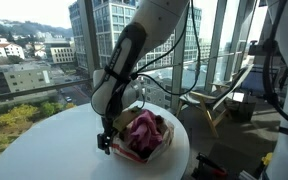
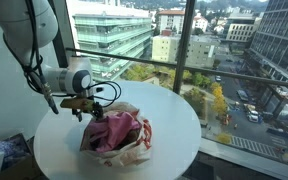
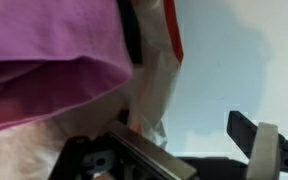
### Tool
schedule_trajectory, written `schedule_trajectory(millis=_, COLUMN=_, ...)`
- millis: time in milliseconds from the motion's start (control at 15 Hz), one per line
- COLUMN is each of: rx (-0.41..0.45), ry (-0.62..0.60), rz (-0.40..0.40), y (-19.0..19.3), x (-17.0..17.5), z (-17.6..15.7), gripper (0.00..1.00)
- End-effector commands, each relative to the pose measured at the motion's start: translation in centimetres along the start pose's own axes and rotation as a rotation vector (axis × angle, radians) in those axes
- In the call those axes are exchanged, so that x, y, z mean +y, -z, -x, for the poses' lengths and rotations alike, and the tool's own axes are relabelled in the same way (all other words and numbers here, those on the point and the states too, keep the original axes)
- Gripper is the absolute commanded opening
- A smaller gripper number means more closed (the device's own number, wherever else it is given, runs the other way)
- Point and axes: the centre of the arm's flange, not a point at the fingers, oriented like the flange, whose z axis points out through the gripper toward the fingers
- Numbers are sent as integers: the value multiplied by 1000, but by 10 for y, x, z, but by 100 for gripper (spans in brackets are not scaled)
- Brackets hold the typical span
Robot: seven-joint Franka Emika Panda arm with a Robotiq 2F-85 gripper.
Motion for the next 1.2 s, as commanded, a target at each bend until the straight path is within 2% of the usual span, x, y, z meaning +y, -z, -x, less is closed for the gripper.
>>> schedule_trajectory(millis=0, rx=-56, ry=-69, rz=-39, y=-4, x=1, z=-7, gripper=100)
schedule_trajectory(millis=200, rx=-111, ry=-109, rz=-79, y=-14, x=4, z=1, gripper=100)
schedule_trajectory(millis=533, rx=-25, ry=-135, rz=-115, y=-39, x=13, z=2, gripper=100)
schedule_trajectory(millis=600, rx=-6, ry=-141, rz=-111, y=-41, x=13, z=1, gripper=96)
schedule_trajectory(millis=667, rx=6, ry=-141, rz=-107, y=-41, x=12, z=1, gripper=73)
schedule_trajectory(millis=800, rx=30, ry=-131, rz=-76, y=-38, x=10, z=3, gripper=70)
schedule_trajectory(millis=1133, rx=25, ry=-79, rz=4, y=-10, x=0, z=10, gripper=28)
